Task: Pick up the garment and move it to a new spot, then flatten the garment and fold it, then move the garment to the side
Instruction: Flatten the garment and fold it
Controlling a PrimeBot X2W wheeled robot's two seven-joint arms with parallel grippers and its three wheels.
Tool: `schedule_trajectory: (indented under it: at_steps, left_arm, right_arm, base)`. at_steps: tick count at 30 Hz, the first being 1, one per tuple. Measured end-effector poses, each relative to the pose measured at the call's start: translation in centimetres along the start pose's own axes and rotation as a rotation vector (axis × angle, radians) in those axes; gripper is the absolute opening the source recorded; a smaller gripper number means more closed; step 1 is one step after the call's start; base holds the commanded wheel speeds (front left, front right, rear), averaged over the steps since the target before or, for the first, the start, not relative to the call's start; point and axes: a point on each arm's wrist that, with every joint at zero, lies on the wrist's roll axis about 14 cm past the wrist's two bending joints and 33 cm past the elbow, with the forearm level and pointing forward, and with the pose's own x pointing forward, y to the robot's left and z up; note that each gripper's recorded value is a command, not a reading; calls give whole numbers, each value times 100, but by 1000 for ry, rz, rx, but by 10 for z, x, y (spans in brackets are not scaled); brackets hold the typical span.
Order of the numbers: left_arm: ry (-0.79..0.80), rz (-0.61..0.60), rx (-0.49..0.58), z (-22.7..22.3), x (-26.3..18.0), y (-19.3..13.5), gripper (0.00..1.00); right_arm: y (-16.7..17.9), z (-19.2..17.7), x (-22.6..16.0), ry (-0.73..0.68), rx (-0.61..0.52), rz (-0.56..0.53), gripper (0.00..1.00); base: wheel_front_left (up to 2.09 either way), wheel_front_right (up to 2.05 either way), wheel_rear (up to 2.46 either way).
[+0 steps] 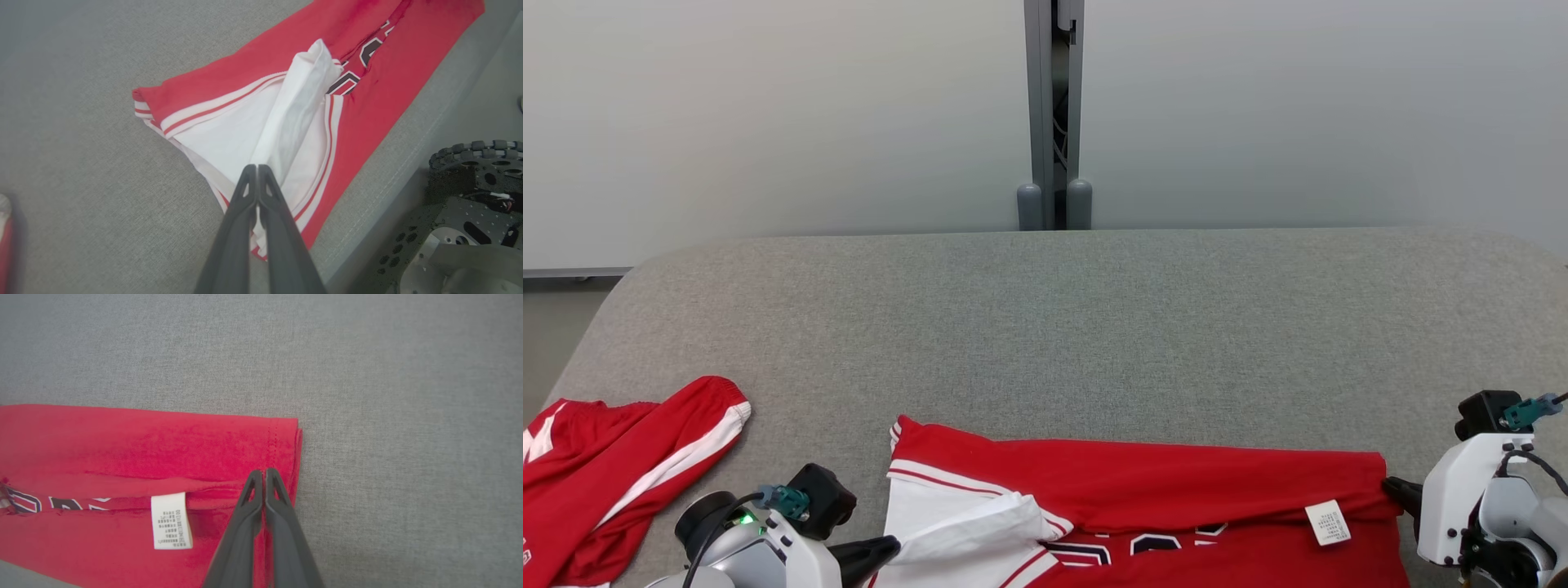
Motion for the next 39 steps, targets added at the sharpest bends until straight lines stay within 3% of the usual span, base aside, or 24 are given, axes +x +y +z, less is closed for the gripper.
schedule_trajectory:
  at_steps: [10, 11, 12, 13, 17, 25, 32, 36, 39]
  left_arm:
    - [42, -8, -14, -10, -1, -4, 0]
    - [52, -13, -22, -13, 0, -6, 0]
    - [63, -19, -30, -15, 0, -8, 34]
    - [67, -23, -36, -16, 1, -10, 100]
    - [86, -10, -84, -21, -1, -5, 100]
    - [2, 100, -36, -2, -11, 30, 100]
    - [-338, 294, -33, 63, -17, 64, 100]
    - [-511, 397, -135, 89, -22, 77, 100]
    - [-626, 483, -182, 114, -34, 89, 100]
  right_arm:
    - [0, -12, 0, 57, 9, 7, 0]
    - [-1, -13, 0, 63, 13, 4, 5]
    - [-3, -14, 0, 65, 20, -1, 66]
    - [-4, -14, 0, 67, 20, -5, 100]
    - [0, -16, 2, 76, 14, 2, 100]
    - [-8, 2, -8, 17, 33, -4, 100]
    - [-20, 64, -30, -303, 26, -27, 100]
    - [-25, 95, -47, -522, 19, -45, 100]
    - [-22, 105, -53, -603, 27, -40, 100]
  base:
    - [0, 0, 0]
    - [0, 0, 0]
    - [0, 0, 0]
    - [0, 0, 0]
    - [0, 0, 0]
    - [0, 0, 0]
    - [0, 0, 0]
    - [0, 0, 0]
    - [0, 0, 0]
